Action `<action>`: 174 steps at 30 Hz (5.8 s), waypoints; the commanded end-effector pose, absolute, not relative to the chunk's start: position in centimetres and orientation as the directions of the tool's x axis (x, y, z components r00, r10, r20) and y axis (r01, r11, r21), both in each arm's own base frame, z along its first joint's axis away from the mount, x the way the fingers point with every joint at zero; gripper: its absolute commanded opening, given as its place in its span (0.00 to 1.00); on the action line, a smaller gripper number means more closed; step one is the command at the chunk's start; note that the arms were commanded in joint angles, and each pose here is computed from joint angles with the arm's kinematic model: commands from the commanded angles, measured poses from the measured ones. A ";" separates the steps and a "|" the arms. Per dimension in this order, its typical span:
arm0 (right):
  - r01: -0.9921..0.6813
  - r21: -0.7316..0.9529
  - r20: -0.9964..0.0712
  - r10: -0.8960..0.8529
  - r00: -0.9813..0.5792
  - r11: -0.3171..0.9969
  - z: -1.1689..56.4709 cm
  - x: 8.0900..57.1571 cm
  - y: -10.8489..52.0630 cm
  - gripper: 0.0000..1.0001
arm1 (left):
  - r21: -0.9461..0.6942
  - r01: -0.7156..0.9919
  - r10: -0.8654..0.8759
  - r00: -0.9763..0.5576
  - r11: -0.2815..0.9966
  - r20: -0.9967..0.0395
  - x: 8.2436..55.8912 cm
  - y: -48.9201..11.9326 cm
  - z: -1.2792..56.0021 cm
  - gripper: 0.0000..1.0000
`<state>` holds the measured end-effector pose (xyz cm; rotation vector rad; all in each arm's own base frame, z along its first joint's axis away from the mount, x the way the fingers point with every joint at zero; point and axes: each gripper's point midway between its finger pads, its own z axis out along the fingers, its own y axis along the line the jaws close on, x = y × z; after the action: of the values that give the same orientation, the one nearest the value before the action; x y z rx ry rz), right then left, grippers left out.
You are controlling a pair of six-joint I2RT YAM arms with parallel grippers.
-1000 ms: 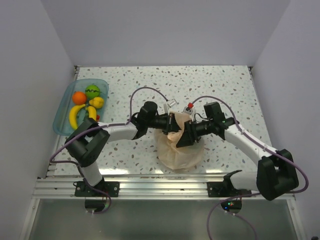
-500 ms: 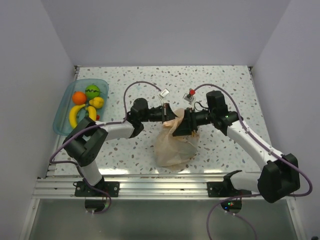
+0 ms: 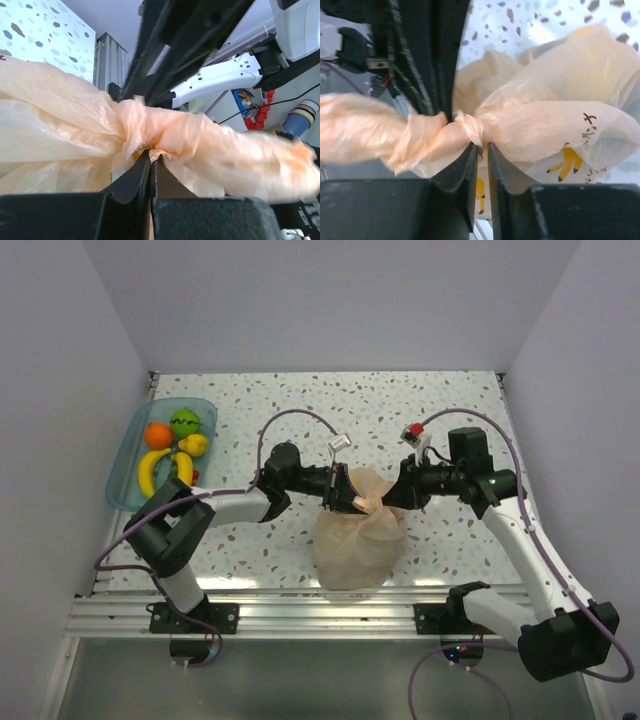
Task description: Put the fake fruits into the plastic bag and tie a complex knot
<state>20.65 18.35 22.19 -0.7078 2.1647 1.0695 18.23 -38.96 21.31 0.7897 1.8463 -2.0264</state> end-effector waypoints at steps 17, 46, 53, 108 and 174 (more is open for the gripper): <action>-0.789 0.419 -0.790 -0.248 -0.560 0.449 24.9 19.6 16.9 0.45 | -0.667 0.743 0.223 -0.641 -0.060 -0.734 19.1 -37.0 23.3 0.00; -0.591 0.752 -0.495 -0.342 -0.799 0.291 16.1 19.2 22.3 0.78 | -0.782 0.620 0.298 -0.761 0.070 -0.576 18.6 -38.1 17.7 0.00; -0.586 0.760 -0.543 -0.223 -0.810 0.282 18.1 20.8 24.8 0.85 | -0.764 0.626 0.154 -0.749 -0.157 -0.645 16.8 -40.8 21.5 0.00; -0.681 0.661 -0.619 -0.285 -0.732 0.314 20.4 19.3 20.2 0.33 | -0.670 0.740 0.223 -0.644 -0.063 -0.732 18.6 -38.7 18.8 0.00; -0.695 0.682 -0.625 -0.313 -0.715 0.227 20.4 19.4 23.5 0.34 | -0.697 0.691 0.156 -0.680 -0.192 -0.717 17.5 -40.3 20.0 0.00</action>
<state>18.09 21.65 19.09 -0.9255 2.2630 1.4830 17.69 -39.15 17.44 0.9399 1.8586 -1.9273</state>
